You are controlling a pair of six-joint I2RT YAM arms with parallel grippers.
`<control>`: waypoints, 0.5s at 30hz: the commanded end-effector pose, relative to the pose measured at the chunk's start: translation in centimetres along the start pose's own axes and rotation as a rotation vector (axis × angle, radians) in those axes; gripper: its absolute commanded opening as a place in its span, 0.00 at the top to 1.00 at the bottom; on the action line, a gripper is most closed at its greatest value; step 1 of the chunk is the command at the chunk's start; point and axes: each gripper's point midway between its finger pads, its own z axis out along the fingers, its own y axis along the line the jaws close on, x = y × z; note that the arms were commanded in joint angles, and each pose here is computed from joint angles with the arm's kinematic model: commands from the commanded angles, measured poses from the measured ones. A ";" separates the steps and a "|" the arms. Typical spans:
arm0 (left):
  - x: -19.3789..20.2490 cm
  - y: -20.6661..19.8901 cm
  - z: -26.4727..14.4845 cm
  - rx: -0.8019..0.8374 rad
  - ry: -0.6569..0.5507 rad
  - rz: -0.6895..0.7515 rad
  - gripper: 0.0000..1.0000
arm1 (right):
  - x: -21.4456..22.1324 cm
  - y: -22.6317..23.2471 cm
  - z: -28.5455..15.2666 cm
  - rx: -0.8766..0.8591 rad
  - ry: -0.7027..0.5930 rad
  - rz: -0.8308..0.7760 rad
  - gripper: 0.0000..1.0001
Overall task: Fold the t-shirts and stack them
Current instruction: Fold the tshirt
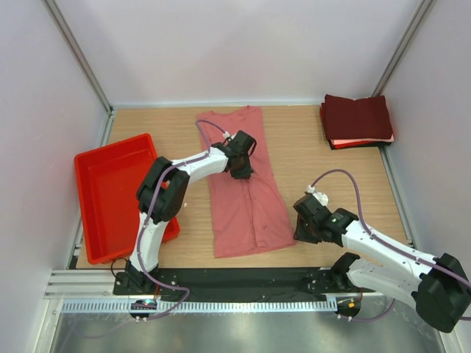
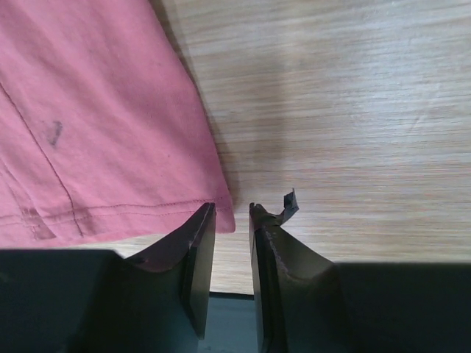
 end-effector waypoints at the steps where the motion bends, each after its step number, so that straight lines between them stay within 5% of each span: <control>1: -0.5 0.0 -0.9 0.014 0.005 0.014 0.87 | -0.1 1.3 0.2 -0.071 -0.016 0.026 0.67; 9: -2.0 -0.7 -7.5 0.074 -0.051 0.053 0.64 | 1.6 0.9 1.0 -0.092 0.031 0.052 0.65; 15: 2.8 4.2 -12.6 0.034 0.001 0.046 0.61 | 2.5 0.3 1.1 -0.089 0.044 0.075 0.76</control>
